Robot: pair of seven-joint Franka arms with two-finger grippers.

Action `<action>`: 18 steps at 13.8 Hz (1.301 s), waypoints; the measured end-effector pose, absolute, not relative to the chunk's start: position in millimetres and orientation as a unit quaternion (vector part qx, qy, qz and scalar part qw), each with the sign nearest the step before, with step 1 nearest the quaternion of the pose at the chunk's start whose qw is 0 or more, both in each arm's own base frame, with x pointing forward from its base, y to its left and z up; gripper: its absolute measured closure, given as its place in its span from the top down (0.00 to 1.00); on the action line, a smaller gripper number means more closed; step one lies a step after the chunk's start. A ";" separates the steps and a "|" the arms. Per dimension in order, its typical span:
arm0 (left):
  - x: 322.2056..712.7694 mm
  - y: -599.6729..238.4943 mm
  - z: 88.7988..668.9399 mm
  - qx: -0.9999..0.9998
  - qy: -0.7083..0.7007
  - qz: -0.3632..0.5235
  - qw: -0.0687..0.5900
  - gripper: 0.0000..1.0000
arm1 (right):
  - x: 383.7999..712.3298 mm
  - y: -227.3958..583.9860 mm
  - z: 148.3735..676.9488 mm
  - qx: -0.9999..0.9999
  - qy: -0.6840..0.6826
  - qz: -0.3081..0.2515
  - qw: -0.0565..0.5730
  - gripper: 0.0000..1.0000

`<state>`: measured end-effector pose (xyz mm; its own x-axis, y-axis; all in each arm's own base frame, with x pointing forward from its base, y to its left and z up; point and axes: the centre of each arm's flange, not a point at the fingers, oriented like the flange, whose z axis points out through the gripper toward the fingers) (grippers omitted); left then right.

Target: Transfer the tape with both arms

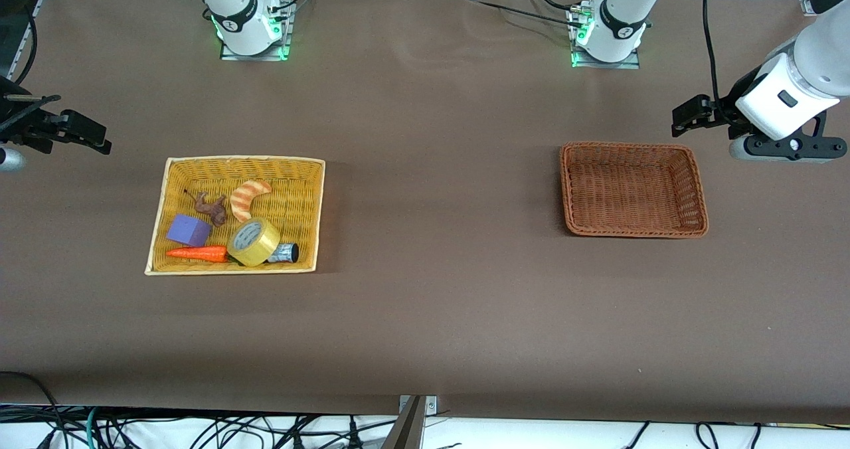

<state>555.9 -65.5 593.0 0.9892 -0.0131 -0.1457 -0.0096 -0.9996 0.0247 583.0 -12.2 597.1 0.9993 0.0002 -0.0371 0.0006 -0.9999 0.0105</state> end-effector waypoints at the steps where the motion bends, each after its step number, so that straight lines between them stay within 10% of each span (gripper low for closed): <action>1: 555.9 -65.5 593.0 0.997 -0.006 -0.073 0.012 1.00 | 583.1 -11.8 597.5 1.000 0.000 -0.018 0.005 1.00; 18: 555.4 -65.4 592.7 0.997 -0.006 -0.075 0.012 1.00 | 583.3 -8.1 599.3 1.000 0.004 -0.016 0.005 1.00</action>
<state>555.4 -65.4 592.7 0.9886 -0.0131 -0.1499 -0.0096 -0.9997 0.0243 583.3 -8.1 599.3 0.9994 0.0073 -0.0324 0.0076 -0.9999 0.0093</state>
